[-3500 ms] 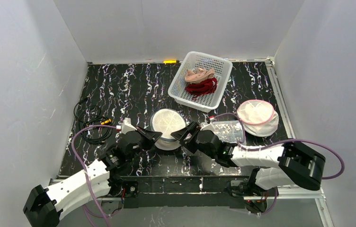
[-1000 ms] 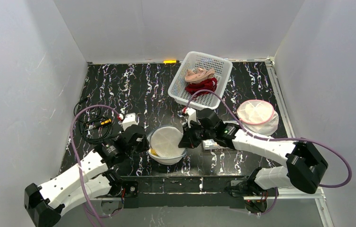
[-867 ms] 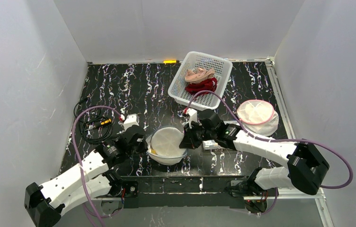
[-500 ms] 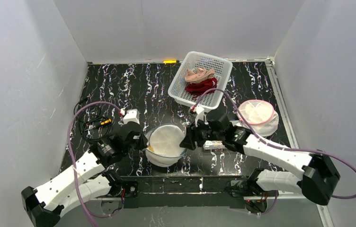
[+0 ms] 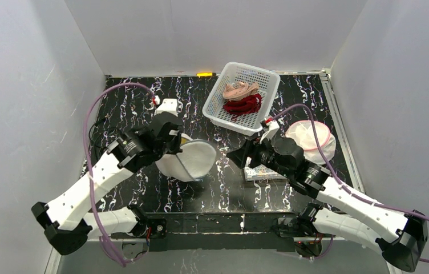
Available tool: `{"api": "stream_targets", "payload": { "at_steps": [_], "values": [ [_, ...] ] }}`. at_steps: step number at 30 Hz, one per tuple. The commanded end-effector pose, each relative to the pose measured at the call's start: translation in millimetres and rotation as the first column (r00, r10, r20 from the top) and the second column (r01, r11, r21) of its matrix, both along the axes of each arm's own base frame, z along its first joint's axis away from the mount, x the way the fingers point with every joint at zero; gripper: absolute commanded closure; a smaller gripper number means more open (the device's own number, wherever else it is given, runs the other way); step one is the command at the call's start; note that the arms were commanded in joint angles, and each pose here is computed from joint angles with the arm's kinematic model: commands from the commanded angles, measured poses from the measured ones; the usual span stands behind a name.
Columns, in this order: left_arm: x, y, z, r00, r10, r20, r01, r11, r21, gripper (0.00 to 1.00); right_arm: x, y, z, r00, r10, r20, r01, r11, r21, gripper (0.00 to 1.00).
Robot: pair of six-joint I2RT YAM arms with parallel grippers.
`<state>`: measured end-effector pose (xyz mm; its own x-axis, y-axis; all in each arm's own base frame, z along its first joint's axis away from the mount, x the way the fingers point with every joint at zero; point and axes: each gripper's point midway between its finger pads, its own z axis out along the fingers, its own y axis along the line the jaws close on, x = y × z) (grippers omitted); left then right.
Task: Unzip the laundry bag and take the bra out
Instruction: Open the laundry bag at the center of the board.
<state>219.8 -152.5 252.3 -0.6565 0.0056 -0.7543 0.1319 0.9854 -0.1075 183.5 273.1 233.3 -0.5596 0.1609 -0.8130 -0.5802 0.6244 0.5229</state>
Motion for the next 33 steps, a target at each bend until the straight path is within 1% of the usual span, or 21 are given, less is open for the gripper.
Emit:
{"api": "stream_targets", "payload": {
  "at_steps": [1, 3, 5, 7, 8, 11, 15, 19, 22, 24, 27, 30, 33],
  "values": [
    [3, 5, 2, 1.000, -0.011, -0.008, 0.012, 0.983, 0.181, 1.00, 13, -6, -4, 0.986, -0.138, -0.090, 0.148, 0.982, 0.114, 0.26],
    [7, 5, -5, 1.000, 0.010, -0.007, -0.008, 0.962, 0.272, 1.00, 13, -4, -12, 0.977, -0.153, -0.149, 0.174, 0.974, 0.142, 0.26],
    [10, 10, -9, 0.999, 0.049, -0.002, -0.045, 0.926, 0.374, 1.00, 13, -2, -17, 0.968, -0.161, -0.195, 0.195, 0.966, 0.170, 0.26],
    [13, 11, -12, 0.996, 0.084, -0.001, -0.075, 0.903, 0.423, 1.00, 12, 3, -17, 0.963, -0.146, -0.225, 0.195, 0.957, 0.214, 0.26],
    [13, 8, -14, 0.995, 0.095, -0.009, -0.083, 0.904, 0.420, 1.00, 13, 6, -14, 0.963, -0.141, -0.232, 0.196, 0.952, 0.235, 0.26],
    [10, -11, -19, 0.996, 0.079, -0.046, -0.060, 0.944, 0.325, 1.00, 17, 15, -4, 0.963, -0.129, -0.235, 0.191, 0.945, 0.266, 0.25],
    [4, -46, -30, 0.995, -0.004, -0.096, 0.017, 0.990, 0.139, 1.00, 23, 31, 0, 0.966, -0.107, -0.234, 0.168, 0.951, 0.258, 0.23],
    [-5, -79, -39, 0.988, -0.082, -0.130, 0.076, 0.996, -0.044, 1.00, 26, 45, 0, 0.961, -0.082, -0.266, 0.160, 0.945, 0.286, 0.23],
    [-9, -95, -45, 0.983, -0.120, -0.140, 0.101, 0.986, -0.136, 1.00, 25, 55, 0, 0.954, -0.047, -0.297, 0.146, 0.936, 0.320, 0.23],
    [-11, -103, -50, 0.979, -0.138, -0.147, 0.111, 0.977, -0.180, 1.00, 24, 60, -1, 0.946, -0.035, -0.321, 0.145, 0.934, 0.326, 0.23],
    [-12, -107, -55, 0.979, -0.128, -0.158, 0.094, 0.973, -0.210, 1.00, 24, 63, -8, 0.930, -0.044, -0.366, 0.166, 0.936, 0.310, 0.24],
    [-11, -103, -59, 0.982, -0.092, -0.164, 0.057, 0.977, -0.207, 1.00, 24, 58, -16, 0.918, -0.082, -0.387, 0.197, 0.943, 0.268, 0.25],
    [-9, -92, -63, 0.985, -0.026, -0.170, -0.005, 0.984, -0.180, 1.00, 25, 46, -15, 0.917, -0.132, -0.376, 0.229, 0.947, 0.224, 0.26]
  ]
}}
